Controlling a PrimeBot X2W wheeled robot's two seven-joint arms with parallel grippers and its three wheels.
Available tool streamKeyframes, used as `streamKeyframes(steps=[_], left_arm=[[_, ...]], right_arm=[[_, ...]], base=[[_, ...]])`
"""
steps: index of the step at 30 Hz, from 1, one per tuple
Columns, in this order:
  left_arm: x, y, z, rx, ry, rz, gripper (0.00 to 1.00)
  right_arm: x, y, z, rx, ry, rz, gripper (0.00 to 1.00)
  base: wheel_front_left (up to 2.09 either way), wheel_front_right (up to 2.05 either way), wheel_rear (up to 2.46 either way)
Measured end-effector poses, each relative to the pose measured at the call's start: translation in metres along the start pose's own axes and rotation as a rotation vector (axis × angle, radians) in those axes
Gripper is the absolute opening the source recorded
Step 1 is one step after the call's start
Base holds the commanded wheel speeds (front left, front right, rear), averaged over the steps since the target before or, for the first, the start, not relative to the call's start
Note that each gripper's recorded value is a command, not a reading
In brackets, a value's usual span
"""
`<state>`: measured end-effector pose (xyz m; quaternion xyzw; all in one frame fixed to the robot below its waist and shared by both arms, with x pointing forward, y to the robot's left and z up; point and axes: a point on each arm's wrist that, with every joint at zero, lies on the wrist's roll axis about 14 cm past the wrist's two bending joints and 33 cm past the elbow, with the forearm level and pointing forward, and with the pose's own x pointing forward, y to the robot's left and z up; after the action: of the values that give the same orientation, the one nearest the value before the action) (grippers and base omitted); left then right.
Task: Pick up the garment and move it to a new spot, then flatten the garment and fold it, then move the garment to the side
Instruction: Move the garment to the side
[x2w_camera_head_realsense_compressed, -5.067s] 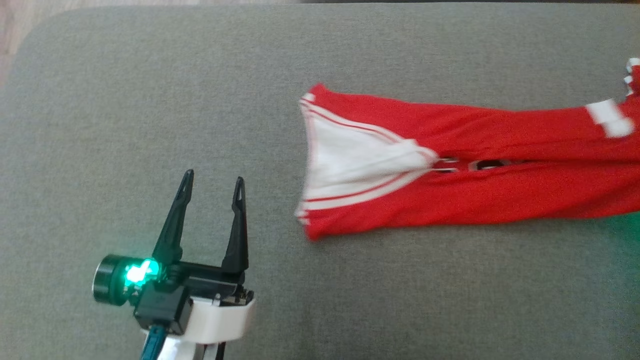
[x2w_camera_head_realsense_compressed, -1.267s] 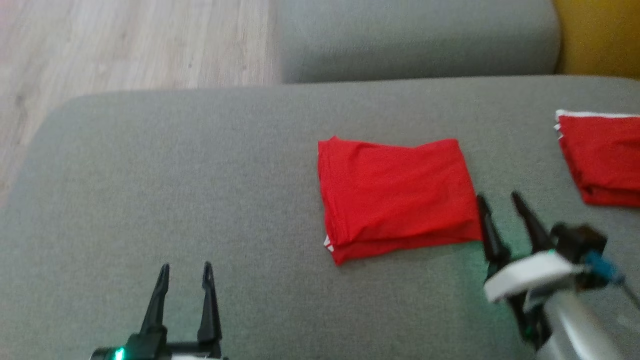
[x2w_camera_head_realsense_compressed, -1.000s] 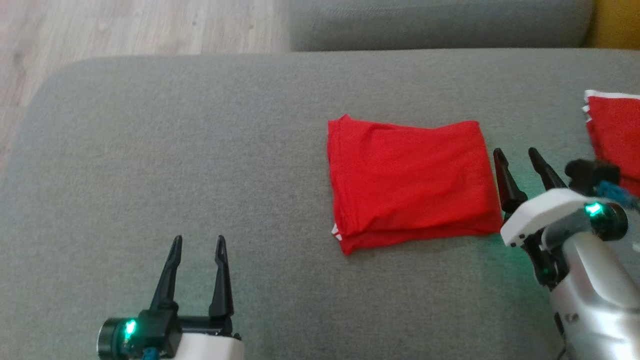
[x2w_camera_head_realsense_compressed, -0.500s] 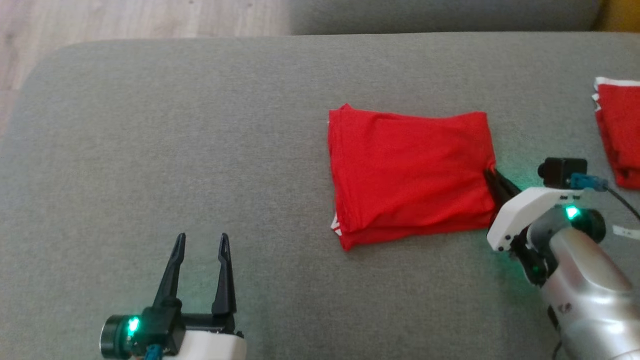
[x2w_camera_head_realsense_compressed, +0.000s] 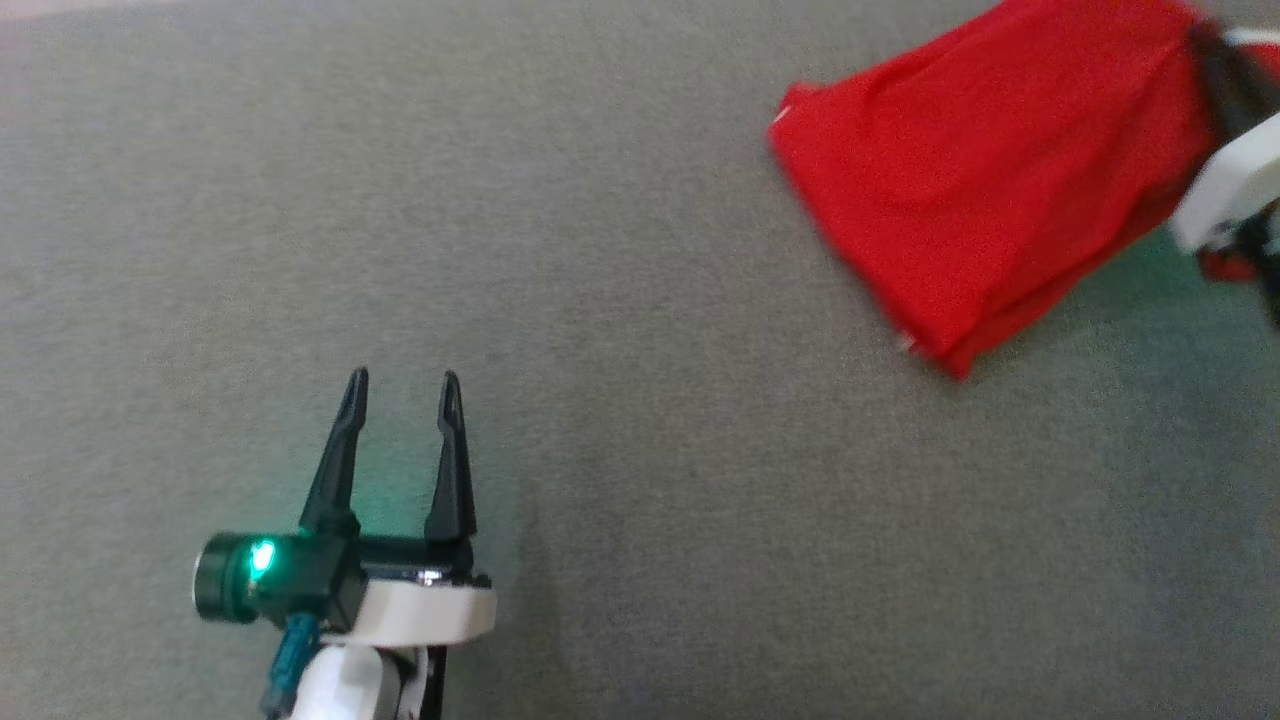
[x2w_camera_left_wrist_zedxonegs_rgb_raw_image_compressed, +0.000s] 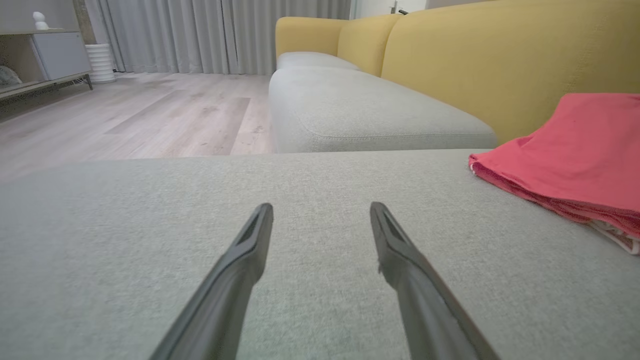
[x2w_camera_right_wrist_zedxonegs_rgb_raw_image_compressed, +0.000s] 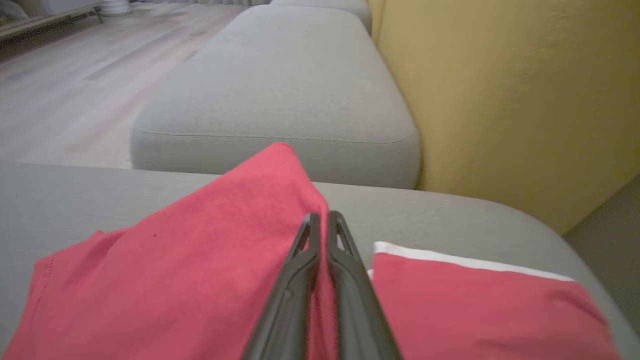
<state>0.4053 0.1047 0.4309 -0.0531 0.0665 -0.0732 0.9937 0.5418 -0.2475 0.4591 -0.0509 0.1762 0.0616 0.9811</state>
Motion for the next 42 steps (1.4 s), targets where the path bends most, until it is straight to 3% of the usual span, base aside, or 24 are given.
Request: streamKeyframes(steps=[6,14,15,16,17,18,19,23,24,31,42], left_arm=[[0.026,-0.02,-0.008,-0.015,0.006,-0.074,1.0],[0.045,-0.04,-0.021,-0.032,0.023,-0.135,1.0],[0.047,-0.041,-0.022,-0.03,0.021,-0.137,1.0],[0.049,-0.04,-0.021,-0.031,0.016,-0.135,1.0],[0.051,-0.04,-0.02,-0.031,0.013,-0.135,1.0],[0.052,-0.039,-0.018,-0.031,0.008,-0.133,1.0],[0.052,-0.038,-0.017,-0.032,0.004,-0.128,1.0],[0.05,-0.03,-0.007,-0.067,-0.015,-0.103,1.0],[0.046,-0.023,0.003,-0.06,-0.037,-0.079,1.0],[0.028,-0.009,0.022,-0.041,-0.072,-0.028,1.0],[-0.036,0.022,0.039,-0.019,-0.104,0.114,1.0]], right_arm=[[-0.012,-0.073,0.004,-0.052,0.025,-0.156,0.0],[-0.053,-0.158,-0.005,-0.032,0.068,-0.391,0.0],[-0.058,-0.166,-0.009,-0.03,0.074,-0.417,0.05],[-0.062,-0.171,-0.012,-0.035,0.081,-0.435,0.28],[-0.065,-0.174,-0.015,-0.039,0.087,-0.449,0.43],[-0.065,-0.173,-0.018,-0.036,0.088,-0.456,0.7],[-0.064,-0.17,-0.019,-0.037,0.082,-0.455,1.0],[-0.058,-0.143,-0.019,-0.034,0.017,-0.419,1.0],[-0.056,-0.116,-0.024,-0.003,-0.025,-0.377,1.0],[-0.062,-0.048,-0.051,0.079,-0.055,-0.267,1.0],[-0.099,0.119,-0.049,0.256,-0.207,0.11,1.0]], base=[[0.0,0.0,0.0],[0.0,0.0,0.0],[0.0,0.0,0.0],[0.0,0.0,0.0],[0.0,0.0,0.0],[0.0,0.0,0.0],[0.0,0.0,0.0],[0.0,0.0,0.0],[0.0,0.0,0.0],[0.0,0.0,0.0],[0.0,0.0,0.0]])
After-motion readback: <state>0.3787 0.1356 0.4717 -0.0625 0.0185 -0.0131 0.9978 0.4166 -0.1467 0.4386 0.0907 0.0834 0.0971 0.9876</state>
